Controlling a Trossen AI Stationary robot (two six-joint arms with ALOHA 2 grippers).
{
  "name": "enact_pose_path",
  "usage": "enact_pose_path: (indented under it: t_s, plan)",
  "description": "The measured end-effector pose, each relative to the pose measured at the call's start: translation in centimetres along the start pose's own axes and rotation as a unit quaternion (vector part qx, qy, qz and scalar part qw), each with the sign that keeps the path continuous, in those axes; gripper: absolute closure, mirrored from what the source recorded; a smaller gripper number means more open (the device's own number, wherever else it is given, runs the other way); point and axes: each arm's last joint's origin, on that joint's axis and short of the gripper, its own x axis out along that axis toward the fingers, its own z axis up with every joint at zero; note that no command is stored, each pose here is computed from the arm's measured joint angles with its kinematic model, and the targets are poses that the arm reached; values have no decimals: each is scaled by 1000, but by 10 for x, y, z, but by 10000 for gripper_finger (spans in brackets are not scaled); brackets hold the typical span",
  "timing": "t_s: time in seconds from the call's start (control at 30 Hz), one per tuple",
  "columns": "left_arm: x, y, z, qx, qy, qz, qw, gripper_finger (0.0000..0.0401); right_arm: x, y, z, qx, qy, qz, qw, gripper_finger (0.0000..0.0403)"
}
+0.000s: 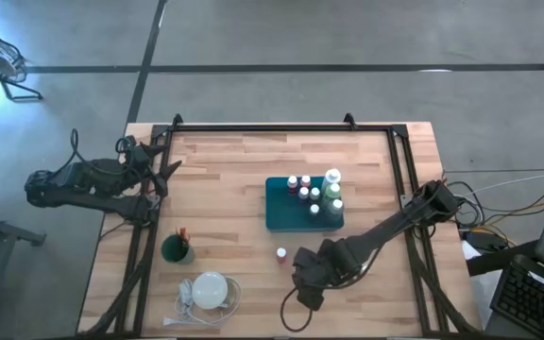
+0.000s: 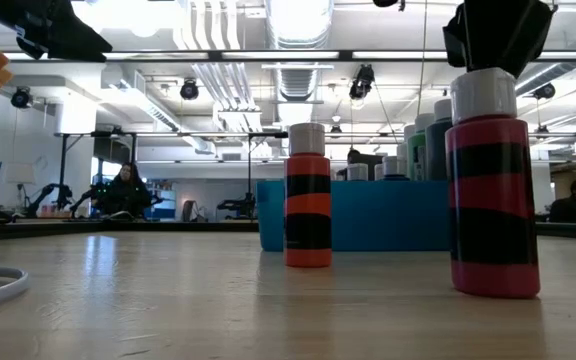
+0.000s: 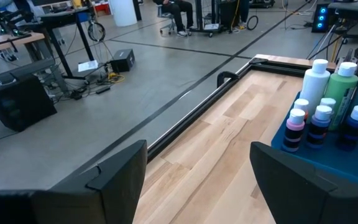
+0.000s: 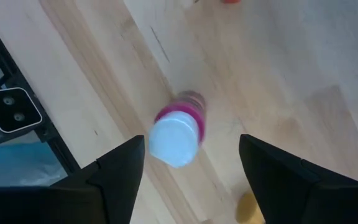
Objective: Pick & Place Paint Supplies
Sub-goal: Put the green paint bottle into the blue bin
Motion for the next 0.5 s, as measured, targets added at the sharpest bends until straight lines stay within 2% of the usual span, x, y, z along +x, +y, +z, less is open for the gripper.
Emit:
enact_pose_path:
  t_s: [0.17, 0.5]
  plan:
    - [0, 0, 0, 0, 0, 0, 1000, 112, 8, 4, 2, -2, 3, 13, 1000, 144]
    - [0, 0, 0, 0, 0, 0, 1000, 112, 15, 5, 2, -1, 7, 6, 1000, 186]
